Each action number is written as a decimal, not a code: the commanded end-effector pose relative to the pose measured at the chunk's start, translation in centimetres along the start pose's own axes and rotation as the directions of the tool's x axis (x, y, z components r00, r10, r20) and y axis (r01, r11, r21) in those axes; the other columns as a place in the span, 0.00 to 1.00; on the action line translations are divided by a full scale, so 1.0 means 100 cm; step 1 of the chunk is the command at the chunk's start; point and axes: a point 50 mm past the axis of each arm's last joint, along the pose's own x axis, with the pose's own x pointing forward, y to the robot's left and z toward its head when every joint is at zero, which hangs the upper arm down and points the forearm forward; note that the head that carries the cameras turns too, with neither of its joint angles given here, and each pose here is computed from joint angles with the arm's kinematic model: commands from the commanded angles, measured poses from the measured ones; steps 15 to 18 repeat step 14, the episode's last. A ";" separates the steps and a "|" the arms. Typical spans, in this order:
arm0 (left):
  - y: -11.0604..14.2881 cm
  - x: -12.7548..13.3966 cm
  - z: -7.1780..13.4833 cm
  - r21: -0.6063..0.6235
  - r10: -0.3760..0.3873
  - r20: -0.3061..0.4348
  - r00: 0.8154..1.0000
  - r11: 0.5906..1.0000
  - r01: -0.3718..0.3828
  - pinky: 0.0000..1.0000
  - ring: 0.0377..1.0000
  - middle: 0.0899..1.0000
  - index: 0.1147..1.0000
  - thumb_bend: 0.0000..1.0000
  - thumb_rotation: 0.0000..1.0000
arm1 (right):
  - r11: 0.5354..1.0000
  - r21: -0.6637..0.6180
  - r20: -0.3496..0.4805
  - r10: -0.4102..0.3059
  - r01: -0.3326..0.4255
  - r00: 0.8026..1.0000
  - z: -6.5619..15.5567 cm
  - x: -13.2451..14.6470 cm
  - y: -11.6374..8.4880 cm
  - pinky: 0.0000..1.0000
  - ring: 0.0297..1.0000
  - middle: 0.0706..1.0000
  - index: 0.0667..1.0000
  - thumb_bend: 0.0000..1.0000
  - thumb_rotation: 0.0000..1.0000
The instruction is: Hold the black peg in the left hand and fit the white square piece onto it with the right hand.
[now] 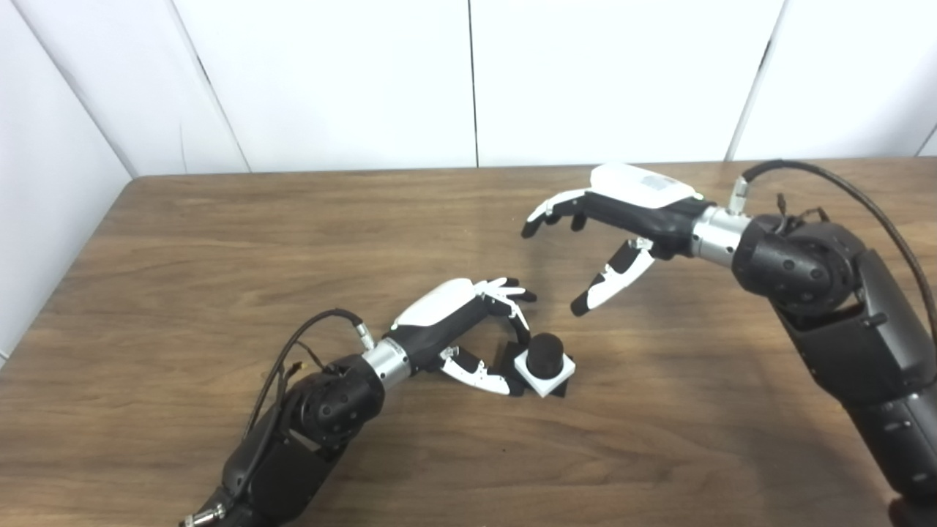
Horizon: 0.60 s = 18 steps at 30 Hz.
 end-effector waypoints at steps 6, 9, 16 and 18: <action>-0.014 -0.018 -0.027 0.037 -0.115 -0.107 0.988 0.992 0.120 0.98 0.98 0.89 0.43 0.52 0.09 | 0.975 0.115 -0.042 -0.185 0.188 0.982 -0.011 -0.010 0.006 0.65 0.78 0.79 0.73 0.68 0.22; -0.014 -0.020 -0.028 0.030 -0.108 -0.101 0.989 0.993 0.112 0.98 0.98 0.89 0.43 0.52 0.09 | 0.957 0.149 -0.090 -0.238 0.249 0.967 -0.015 -0.016 0.020 0.65 0.77 0.78 0.71 0.68 0.21; -0.016 -0.028 -0.030 -0.010 -0.036 -0.074 0.997 0.999 0.035 0.88 0.92 0.88 0.82 0.78 0.26 | 0.908 0.212 -0.183 -0.328 0.363 0.927 -0.017 -0.027 0.046 0.68 0.76 0.76 0.70 0.63 0.18; -0.016 -0.028 -0.030 -0.010 -0.036 -0.074 0.997 0.999 0.035 0.88 0.92 0.88 0.82 0.78 0.26 | 0.908 0.212 -0.183 -0.328 0.363 0.927 -0.017 -0.027 0.046 0.68 0.76 0.76 0.70 0.63 0.18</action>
